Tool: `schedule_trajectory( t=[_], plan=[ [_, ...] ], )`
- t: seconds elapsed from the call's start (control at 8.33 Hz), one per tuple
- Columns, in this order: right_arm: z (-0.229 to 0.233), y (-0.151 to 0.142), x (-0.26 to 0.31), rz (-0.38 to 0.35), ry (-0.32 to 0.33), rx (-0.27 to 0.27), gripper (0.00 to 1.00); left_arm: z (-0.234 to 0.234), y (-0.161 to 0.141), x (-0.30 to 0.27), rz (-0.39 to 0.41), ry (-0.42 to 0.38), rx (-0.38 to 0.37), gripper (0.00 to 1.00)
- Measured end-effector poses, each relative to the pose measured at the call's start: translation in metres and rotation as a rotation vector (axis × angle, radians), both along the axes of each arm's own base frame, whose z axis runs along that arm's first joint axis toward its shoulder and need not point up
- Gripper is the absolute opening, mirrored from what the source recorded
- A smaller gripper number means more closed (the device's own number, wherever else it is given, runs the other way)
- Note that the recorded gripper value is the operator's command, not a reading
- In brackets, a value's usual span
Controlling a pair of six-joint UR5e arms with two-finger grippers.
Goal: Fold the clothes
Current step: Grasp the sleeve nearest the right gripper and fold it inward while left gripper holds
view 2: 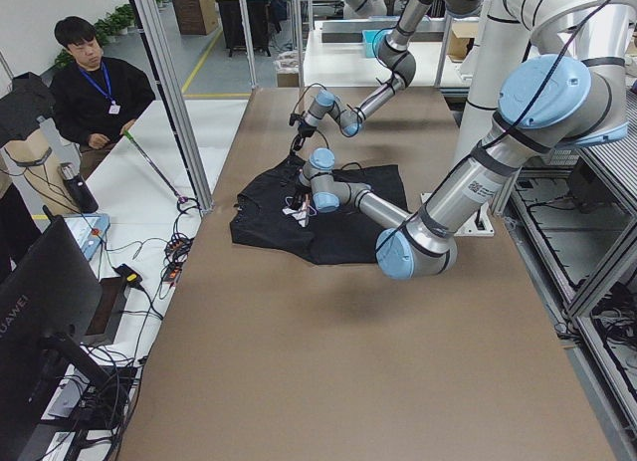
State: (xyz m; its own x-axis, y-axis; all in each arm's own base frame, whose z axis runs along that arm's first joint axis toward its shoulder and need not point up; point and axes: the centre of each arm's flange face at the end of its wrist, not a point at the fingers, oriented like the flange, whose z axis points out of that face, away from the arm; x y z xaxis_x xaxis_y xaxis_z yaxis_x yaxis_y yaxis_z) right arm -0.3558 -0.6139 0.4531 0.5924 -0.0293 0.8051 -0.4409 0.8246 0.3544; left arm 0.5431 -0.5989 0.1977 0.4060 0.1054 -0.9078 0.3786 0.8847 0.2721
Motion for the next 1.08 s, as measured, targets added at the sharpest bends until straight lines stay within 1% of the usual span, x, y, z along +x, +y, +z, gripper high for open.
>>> schedule_trajectory(
  t=[0.24, 0.36, 0.48, 0.6, 0.84, 1.08],
  plan=[
    [-0.051, -0.014, -0.01, 0.026, -0.032, -0.029, 0.0, 0.026, -0.012, -0.018, 0.007, -0.063, 0.053, 1.0],
    [-0.087, -0.024, -0.02, 0.045, -0.047, -0.067, 0.0, 0.047, -0.018, -0.029, 0.012, -0.106, 0.083, 1.0],
    [-0.124, -0.03, -0.033, 0.067, -0.076, -0.115, 0.0, 0.067, -0.023, -0.041, 0.014, -0.136, 0.111, 1.0],
    [-0.156, -0.029, -0.051, 0.072, -0.098, -0.143, 0.0, 0.081, -0.027, -0.051, 0.012, -0.152, 0.129, 1.0],
    [-0.198, -0.012, -0.098, 0.086, -0.113, -0.158, 0.0, 0.094, -0.031, -0.062, 0.01, -0.163, 0.147, 1.0],
    [-0.218, 0.007, -0.144, 0.116, -0.102, -0.138, 0.0, 0.096, -0.033, -0.066, 0.009, -0.166, 0.15, 1.0]
  ],
)
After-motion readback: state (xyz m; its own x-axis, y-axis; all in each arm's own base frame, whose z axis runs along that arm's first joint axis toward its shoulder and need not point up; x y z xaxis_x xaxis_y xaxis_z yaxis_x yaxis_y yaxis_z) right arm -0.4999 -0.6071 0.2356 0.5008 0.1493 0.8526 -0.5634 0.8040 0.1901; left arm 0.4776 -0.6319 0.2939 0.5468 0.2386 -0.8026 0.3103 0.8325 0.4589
